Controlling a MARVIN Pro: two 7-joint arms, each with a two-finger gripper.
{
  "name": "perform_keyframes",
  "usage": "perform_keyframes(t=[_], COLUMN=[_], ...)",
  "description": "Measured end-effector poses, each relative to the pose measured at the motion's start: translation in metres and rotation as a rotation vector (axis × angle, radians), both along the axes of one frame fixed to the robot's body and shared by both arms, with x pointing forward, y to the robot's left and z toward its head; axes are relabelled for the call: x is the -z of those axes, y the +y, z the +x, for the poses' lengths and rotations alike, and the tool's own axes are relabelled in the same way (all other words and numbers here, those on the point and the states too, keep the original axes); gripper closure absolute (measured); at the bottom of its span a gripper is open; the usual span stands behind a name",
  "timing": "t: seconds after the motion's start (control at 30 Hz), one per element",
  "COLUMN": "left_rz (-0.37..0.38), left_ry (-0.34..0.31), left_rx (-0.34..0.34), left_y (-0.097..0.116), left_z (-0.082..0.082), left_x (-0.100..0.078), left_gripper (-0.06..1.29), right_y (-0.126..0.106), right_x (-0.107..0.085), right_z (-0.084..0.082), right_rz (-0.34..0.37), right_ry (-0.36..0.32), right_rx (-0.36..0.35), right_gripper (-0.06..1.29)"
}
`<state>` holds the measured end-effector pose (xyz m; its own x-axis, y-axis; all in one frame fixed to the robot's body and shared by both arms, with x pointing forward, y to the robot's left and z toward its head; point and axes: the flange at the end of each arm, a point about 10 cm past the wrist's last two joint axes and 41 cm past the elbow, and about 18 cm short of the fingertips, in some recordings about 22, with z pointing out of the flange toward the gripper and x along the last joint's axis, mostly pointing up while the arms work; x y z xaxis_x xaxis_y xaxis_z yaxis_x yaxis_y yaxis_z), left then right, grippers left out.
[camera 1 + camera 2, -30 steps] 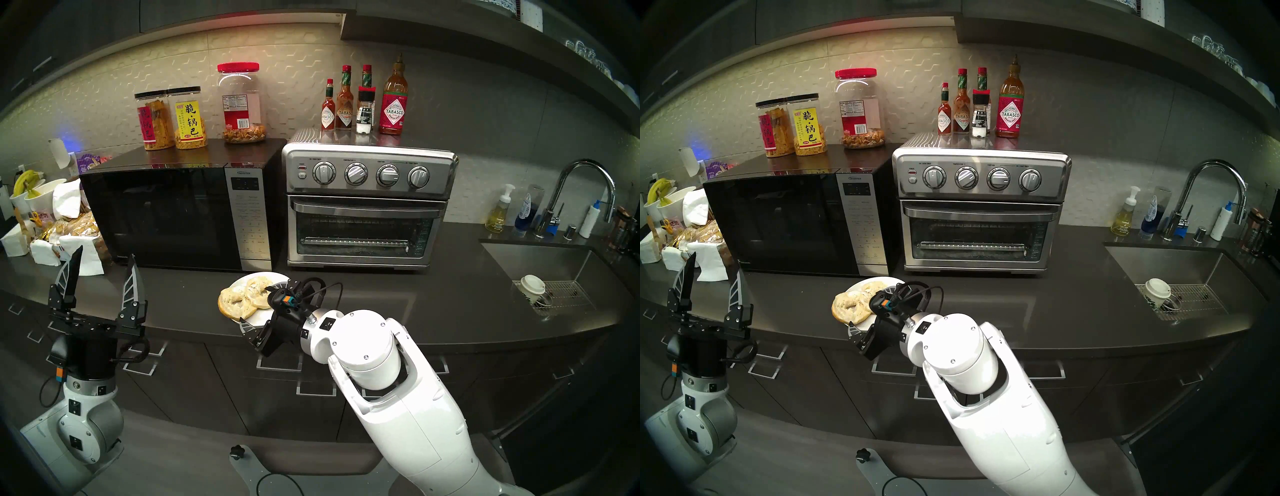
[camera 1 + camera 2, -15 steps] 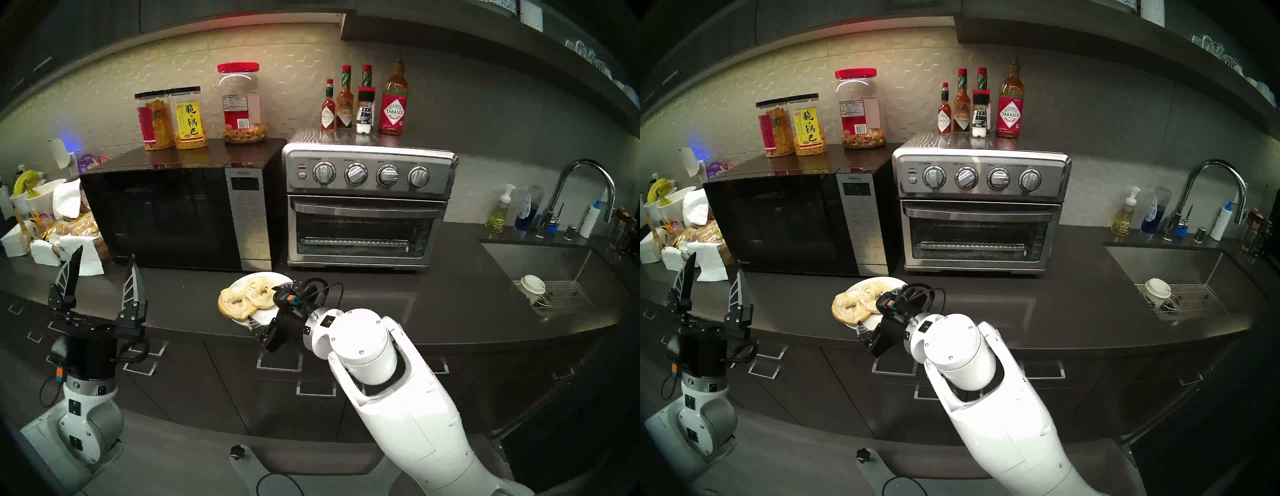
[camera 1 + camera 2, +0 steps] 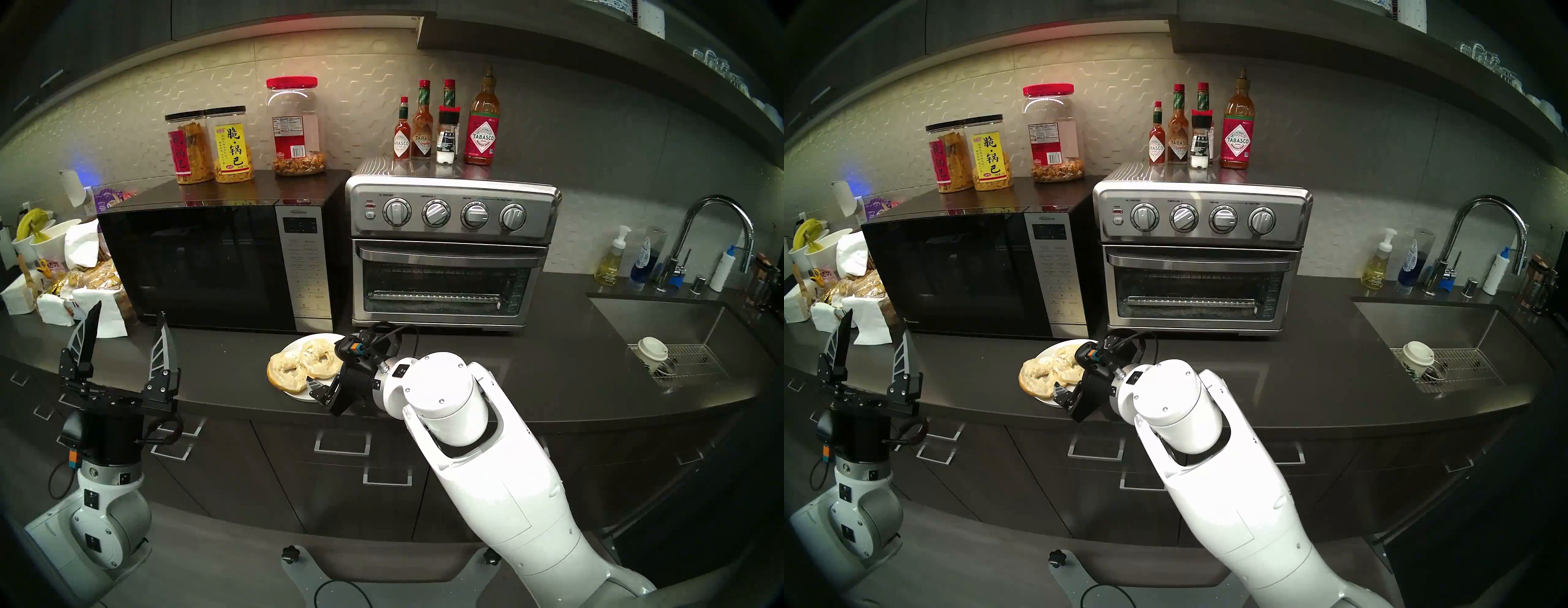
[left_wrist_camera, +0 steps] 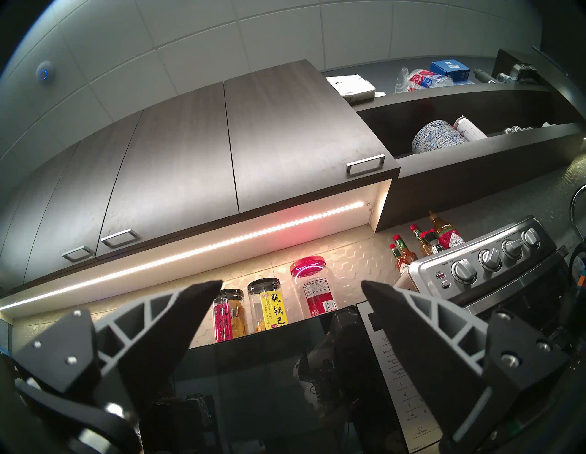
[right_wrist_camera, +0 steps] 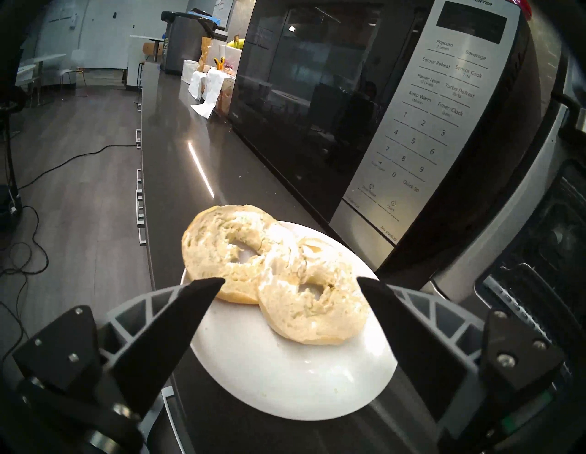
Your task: Open the oven and place the bagel inside on the rack
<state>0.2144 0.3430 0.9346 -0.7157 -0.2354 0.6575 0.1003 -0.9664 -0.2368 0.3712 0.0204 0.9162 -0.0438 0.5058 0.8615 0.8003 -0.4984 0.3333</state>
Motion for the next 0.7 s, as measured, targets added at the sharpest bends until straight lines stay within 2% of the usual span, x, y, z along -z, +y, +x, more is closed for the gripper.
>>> perform_keyframes(t=[0.37,0.7], left_rz=[0.000,0.000], left_ry=[0.000,0.000], left_rx=[0.000,0.000], left_y=[0.000,0.000], left_z=[0.000,0.000], left_x=[0.000,0.000], left_gripper=[-0.01,-0.01], right_y=[0.007,0.008], right_x=[-0.005,0.001], right_z=[0.010,0.016], right_rz=[-0.080,-0.106], right_ry=[0.026,0.033], right_rx=[-0.023,-0.019], right_gripper=[-0.01,-0.01])
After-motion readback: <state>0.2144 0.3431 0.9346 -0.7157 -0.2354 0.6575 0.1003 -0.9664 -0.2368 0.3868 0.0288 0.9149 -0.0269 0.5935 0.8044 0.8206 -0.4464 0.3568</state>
